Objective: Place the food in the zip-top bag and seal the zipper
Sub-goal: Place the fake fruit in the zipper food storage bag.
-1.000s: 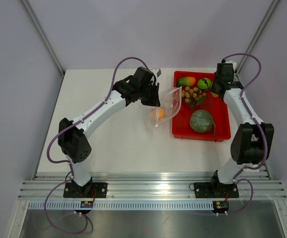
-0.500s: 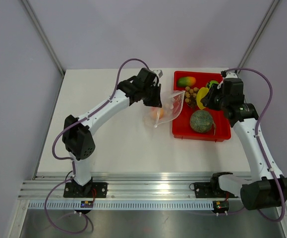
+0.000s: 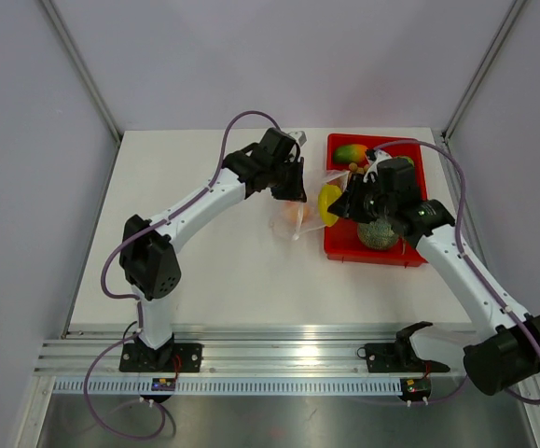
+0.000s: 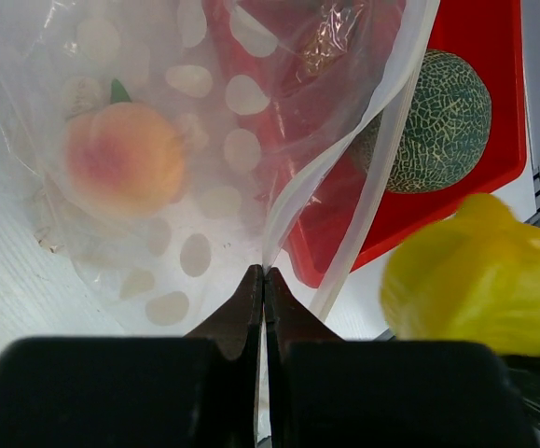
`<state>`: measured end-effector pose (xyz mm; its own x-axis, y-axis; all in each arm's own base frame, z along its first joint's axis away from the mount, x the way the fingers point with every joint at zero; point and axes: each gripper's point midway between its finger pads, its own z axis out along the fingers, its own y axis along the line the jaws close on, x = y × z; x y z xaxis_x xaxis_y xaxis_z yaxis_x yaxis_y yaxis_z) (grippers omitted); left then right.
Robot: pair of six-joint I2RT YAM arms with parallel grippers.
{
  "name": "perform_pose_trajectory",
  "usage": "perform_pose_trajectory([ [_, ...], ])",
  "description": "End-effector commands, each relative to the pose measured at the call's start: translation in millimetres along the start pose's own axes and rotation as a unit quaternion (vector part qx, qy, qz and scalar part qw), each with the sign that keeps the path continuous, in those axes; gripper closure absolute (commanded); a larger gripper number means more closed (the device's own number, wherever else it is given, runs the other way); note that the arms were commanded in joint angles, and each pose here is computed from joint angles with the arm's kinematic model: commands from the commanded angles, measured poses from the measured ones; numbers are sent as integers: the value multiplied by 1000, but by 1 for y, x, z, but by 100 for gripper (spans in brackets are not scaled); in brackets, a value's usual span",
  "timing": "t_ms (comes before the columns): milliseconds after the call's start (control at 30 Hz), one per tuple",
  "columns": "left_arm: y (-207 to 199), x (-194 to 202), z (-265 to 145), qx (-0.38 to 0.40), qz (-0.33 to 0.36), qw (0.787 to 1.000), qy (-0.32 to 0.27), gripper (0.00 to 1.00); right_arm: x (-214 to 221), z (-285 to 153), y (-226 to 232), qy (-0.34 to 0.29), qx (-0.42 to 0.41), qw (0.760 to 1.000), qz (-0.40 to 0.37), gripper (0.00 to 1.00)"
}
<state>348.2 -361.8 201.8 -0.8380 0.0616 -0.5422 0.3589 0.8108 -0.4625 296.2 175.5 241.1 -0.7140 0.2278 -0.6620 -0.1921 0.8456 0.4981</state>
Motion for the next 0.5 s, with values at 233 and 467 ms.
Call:
perform_pose_trajectory([
  [233, -31, -18, -32, 70, 13, 997, -37, 100, -8, 45, 9, -4, -29, 999, 35, 81],
  [467, -39, -14, -41, 91, 21, 995, -33, 100, -25, 77, 2, -6, -4, 999, 47, 81],
])
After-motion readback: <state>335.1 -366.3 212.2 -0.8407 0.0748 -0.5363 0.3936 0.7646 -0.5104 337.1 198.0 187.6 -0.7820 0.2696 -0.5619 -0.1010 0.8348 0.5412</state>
